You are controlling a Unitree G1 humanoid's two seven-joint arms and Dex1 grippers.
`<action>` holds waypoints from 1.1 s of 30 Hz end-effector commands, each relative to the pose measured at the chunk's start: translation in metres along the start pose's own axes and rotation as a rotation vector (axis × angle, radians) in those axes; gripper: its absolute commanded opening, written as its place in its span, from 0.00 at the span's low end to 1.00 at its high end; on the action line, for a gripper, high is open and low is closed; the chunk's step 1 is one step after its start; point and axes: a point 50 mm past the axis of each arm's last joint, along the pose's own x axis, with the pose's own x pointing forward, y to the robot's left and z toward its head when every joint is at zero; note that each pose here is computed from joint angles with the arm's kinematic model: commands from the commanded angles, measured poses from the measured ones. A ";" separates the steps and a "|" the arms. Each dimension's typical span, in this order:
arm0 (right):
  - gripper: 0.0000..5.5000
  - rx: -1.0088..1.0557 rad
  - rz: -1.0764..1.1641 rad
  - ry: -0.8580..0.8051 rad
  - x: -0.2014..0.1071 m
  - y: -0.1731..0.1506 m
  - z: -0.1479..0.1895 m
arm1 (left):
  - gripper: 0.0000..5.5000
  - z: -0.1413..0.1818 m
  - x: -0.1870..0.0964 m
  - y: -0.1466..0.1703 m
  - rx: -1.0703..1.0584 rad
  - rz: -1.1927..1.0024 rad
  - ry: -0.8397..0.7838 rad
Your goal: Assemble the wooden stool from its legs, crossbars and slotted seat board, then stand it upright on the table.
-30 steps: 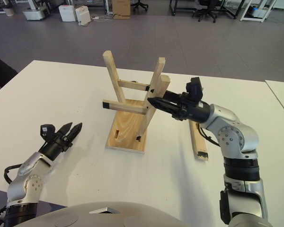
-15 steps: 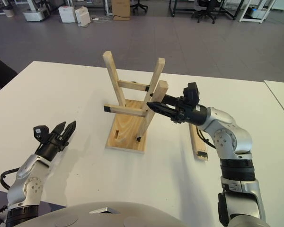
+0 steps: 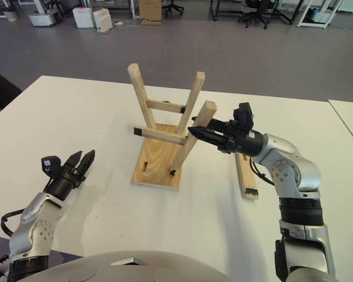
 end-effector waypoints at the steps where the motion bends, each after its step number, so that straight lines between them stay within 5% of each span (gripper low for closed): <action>1: 0.39 -0.005 -0.017 0.009 -0.005 0.000 0.002 | 0.54 0.001 0.000 -0.003 -0.002 -0.013 -0.015; 16: 0.38 -0.109 0.013 0.131 -0.005 0.005 -0.034 | 0.54 0.000 0.002 -0.005 0.001 -0.026 -0.017; 33: 0.38 0.161 0.155 0.755 -0.005 -0.007 -0.084 | 0.54 -0.005 0.001 -0.010 -0.019 -0.009 -0.021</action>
